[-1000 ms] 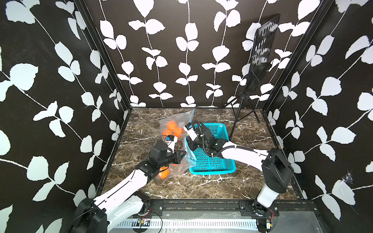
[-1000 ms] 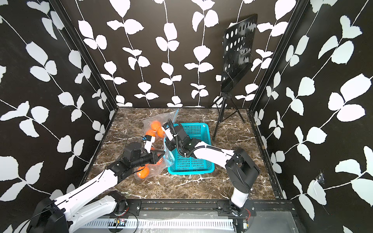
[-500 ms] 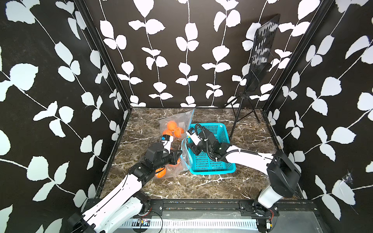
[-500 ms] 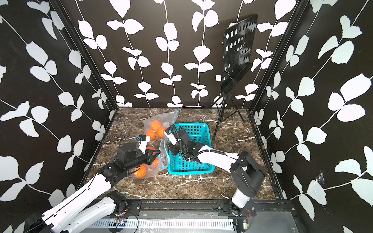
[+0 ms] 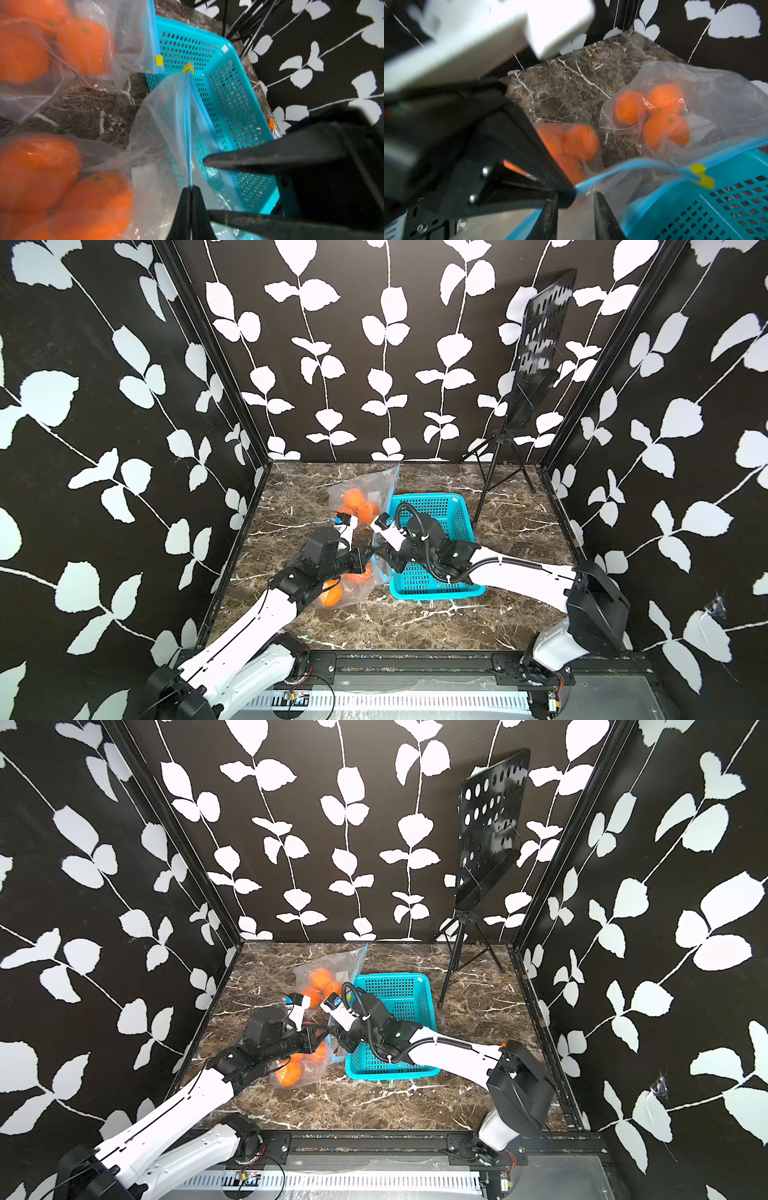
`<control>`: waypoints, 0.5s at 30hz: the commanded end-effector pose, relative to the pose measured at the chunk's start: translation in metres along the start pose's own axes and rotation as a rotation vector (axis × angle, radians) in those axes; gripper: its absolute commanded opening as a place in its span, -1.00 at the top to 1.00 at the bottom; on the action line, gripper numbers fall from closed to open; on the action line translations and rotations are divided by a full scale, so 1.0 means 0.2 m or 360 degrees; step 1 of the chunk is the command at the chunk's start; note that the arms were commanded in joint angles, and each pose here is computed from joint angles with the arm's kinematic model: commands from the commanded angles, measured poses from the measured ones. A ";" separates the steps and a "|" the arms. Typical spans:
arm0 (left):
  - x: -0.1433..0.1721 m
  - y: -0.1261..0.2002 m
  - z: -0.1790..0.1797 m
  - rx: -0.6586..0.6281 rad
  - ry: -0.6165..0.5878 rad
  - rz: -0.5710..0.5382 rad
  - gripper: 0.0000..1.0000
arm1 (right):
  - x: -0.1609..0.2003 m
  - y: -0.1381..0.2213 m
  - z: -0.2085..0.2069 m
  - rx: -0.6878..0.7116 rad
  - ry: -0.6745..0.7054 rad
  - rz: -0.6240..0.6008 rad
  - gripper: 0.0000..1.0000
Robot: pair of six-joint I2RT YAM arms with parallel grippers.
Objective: Open the zip-top bag and take out the orange
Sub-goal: Open the zipper of the food storage bag at the center of the board.
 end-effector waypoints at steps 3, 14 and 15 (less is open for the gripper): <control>-0.16 0.19 -0.12 0.0107 -0.0051 -0.0198 1.00 | 0.07 -0.11 0.00 -0.0011 -0.0074 -0.0017 0.55; -0.19 0.31 -0.16 0.0229 -0.0005 -0.0271 1.00 | 0.12 -0.22 0.05 0.0172 -0.0008 0.0200 0.52; -0.17 0.28 -0.14 0.0229 0.0011 -0.0242 1.00 | 0.11 -0.21 0.06 0.0142 -0.0001 0.0161 0.47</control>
Point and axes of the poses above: each gripper's point midway between its finger pads, its own y axis back along the fingers, its own z axis along the line the jaws close on, x = y × z, the point moved 4 cm from there along y, back along the fingers, and after that the axes turned 2 degrees about y, right-handed, at the moved point
